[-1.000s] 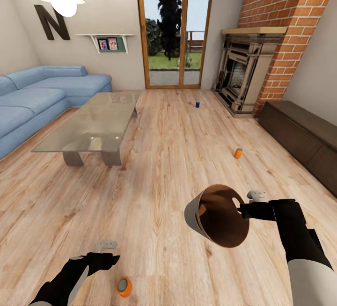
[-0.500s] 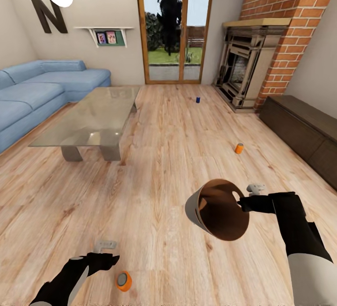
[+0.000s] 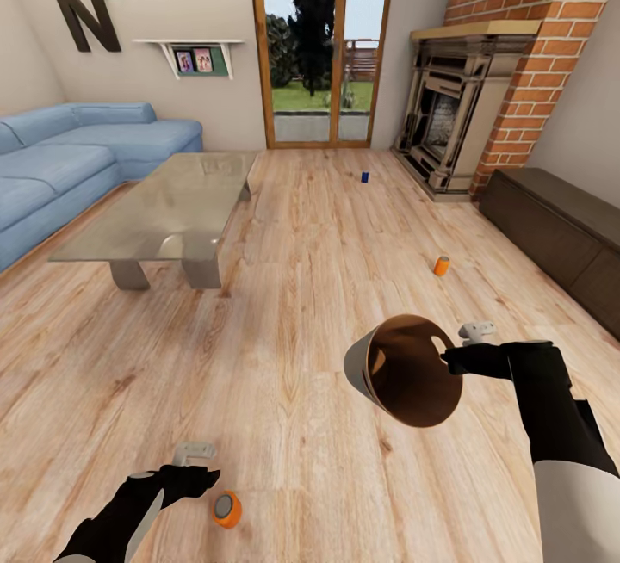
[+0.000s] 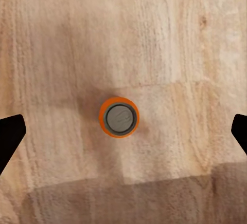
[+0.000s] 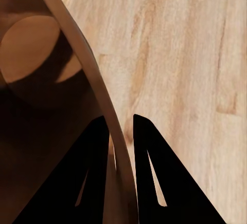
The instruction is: Put the three can of soda from the living room inside the tash can in the kitchen.
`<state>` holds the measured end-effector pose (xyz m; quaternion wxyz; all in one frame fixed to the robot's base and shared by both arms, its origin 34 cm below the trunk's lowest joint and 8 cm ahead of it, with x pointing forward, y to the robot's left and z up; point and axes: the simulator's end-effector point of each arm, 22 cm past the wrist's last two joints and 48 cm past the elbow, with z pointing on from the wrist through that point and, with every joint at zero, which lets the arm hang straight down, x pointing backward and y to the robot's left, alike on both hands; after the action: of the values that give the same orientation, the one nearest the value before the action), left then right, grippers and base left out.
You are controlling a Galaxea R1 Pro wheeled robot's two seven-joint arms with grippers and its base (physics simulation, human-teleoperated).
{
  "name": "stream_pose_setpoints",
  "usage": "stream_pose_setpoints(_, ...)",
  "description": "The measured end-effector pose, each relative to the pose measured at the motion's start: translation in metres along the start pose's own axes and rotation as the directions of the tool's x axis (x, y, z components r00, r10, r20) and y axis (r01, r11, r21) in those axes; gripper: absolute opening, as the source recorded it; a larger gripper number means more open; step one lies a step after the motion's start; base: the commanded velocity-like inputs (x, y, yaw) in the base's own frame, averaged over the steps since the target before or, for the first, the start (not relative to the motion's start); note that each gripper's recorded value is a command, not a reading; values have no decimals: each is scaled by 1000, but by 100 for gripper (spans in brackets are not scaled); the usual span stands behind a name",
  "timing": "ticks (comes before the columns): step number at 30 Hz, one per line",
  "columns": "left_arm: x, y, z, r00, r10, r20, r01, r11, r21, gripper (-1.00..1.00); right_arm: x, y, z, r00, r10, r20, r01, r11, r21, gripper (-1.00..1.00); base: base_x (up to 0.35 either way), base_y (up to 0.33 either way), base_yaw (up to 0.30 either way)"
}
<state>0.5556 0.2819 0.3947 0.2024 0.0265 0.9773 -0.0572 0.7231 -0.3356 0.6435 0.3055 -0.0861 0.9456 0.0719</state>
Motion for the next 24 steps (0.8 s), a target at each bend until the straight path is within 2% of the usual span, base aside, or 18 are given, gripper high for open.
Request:
stream_pose_setpoints(13,15,2,23,1000,0,-1,0,1000,0,100,10,-1,10,1000,6,19,-7,1000,7,-100,0,0,0)
stream_pose_setpoints(24,34,4,46,1000,-2,-14,2,1000,1,100,33,-3,32,1000,12,1,-12,1000,10,-100,0,0,0)
